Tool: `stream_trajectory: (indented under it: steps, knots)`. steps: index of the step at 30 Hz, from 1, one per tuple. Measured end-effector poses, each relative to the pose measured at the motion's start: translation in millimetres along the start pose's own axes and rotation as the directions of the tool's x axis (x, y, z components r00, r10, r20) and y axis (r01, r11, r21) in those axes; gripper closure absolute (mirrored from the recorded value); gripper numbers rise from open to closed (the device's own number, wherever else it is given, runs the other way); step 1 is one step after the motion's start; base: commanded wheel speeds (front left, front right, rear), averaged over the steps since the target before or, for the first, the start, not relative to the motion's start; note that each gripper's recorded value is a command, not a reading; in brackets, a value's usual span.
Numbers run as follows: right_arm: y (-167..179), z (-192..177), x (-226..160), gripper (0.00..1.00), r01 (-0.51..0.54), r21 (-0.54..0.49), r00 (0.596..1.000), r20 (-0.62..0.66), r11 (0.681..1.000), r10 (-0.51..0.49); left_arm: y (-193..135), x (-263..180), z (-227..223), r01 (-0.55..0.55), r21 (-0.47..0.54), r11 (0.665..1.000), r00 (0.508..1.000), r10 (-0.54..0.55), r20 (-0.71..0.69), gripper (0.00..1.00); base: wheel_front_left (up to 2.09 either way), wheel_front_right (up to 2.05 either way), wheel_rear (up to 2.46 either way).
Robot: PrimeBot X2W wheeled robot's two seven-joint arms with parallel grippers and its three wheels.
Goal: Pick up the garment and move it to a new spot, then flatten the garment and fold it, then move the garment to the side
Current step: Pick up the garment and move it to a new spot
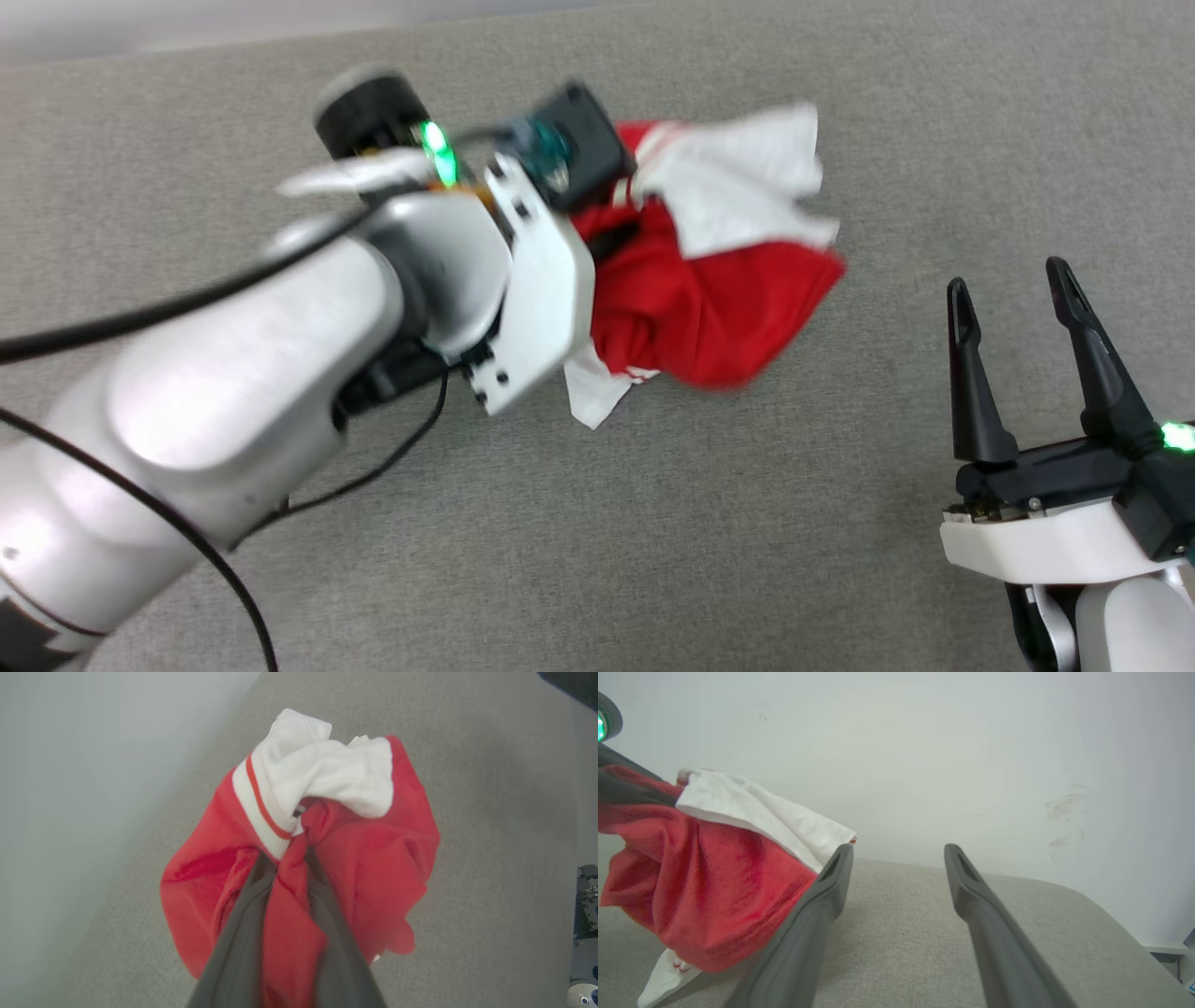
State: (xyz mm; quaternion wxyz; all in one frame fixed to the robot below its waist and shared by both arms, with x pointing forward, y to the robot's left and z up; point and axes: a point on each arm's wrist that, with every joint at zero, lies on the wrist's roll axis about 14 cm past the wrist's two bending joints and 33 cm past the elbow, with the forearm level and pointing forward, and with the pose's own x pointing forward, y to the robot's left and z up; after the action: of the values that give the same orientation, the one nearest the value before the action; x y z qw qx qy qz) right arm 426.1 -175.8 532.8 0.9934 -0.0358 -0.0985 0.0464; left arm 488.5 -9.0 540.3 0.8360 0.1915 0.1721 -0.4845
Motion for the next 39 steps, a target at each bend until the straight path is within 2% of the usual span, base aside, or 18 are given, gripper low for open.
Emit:
stream_trajectory:
  steps: [6,8,10,14,15,16,22,25,29,31,33,36,39]
  knots:
    - [-10,-7,-2,0.0,0.028,-0.006,0.999,-0.022,1.0,-0.028,-37,33,-78,0.091,-0.098,0.991,0.982,-0.105,-0.155,1.0,0.0,0.0,0.0]
    - [-14,-10,-4,0.0,0.038,-0.009,0.999,-0.032,0.999,-0.039,-49,39,-97,0.111,-0.17,0.979,0.975,-0.14,-0.174,1.0,0.0,0.0,0.0]
    - [-17,-12,-5,0.0,0.048,-0.012,0.998,-0.04,0.999,-0.049,-59,42,-118,0.12,-0.177,0.977,0.963,-0.158,-0.219,1.0,0.0,0.0,0.0]
    - [-18,-13,-6,0.0,0.052,-0.011,0.998,-0.044,0.999,-0.053,-64,46,-131,0.107,-0.217,0.97,0.963,-0.155,-0.219,1.0,0.0,0.0,0.0]
    - [-19,-12,-7,0.0,0.054,-0.011,0.998,-0.043,0.998,-0.054,-63,46,-129,0.1,-0.224,0.969,0.967,-0.147,-0.206,0.85,0.0,0.0,0.0]
    - [-18,-11,-7,0.0,0.053,-0.011,0.998,-0.041,0.999,-0.053,-62,47,-125,0.088,-0.227,0.97,0.975,-0.131,-0.181,0.0,0.0,0.0,0.0]
    - [-12,-2,-12,0.0,0.038,-0.007,0.999,-0.025,0.999,-0.038,-35,37,-58,-0.018,-0.183,0.983,0.997,0.032,0.077,0.0,0.0,0.0,0.0]
    - [-10,2,-16,0.0,0.034,-0.007,0.999,-0.019,0.999,-0.034,-12,17,-17,-0.116,-0.181,0.977,0.961,0.157,0.23,0.0,0.0,0.0,0.0]
    - [-2,11,-19,0.0,0.013,-0.004,1.0,0.001,1.0,-0.013,11,-20,9,-0.25,-0.203,0.947,0.886,0.308,0.347,0.0,0.0,0.0,0.0]
    - [1,15,-21,0.0,0.005,-0.003,1.0,0.012,1.0,-0.005,25,-43,13,-0.334,-0.226,0.915,0.831,0.399,0.388,0.0,0.0,0.0,0.0]
    - [2,20,-22,0.0,0.001,-0.002,1.0,0.026,1.0,-0.001,38,-67,12,-0.43,-0.243,0.87,0.762,0.493,0.419,0.0,0.0,0.0,0.0]
    - [4,24,-25,0.0,-0.004,0.001,0.999,0.033,1.0,0.004,50,-98,-9,-0.561,-0.252,0.788,0.678,0.613,0.405,0.0,0.0,0.0,0.0]
    - [7,27,-27,0.0,-0.01,0.002,0.999,0.039,1.0,0.01,51,-124,-29,-0.647,-0.311,0.697,0.594,0.716,0.368,0.0,0.0,0.0,0.0]
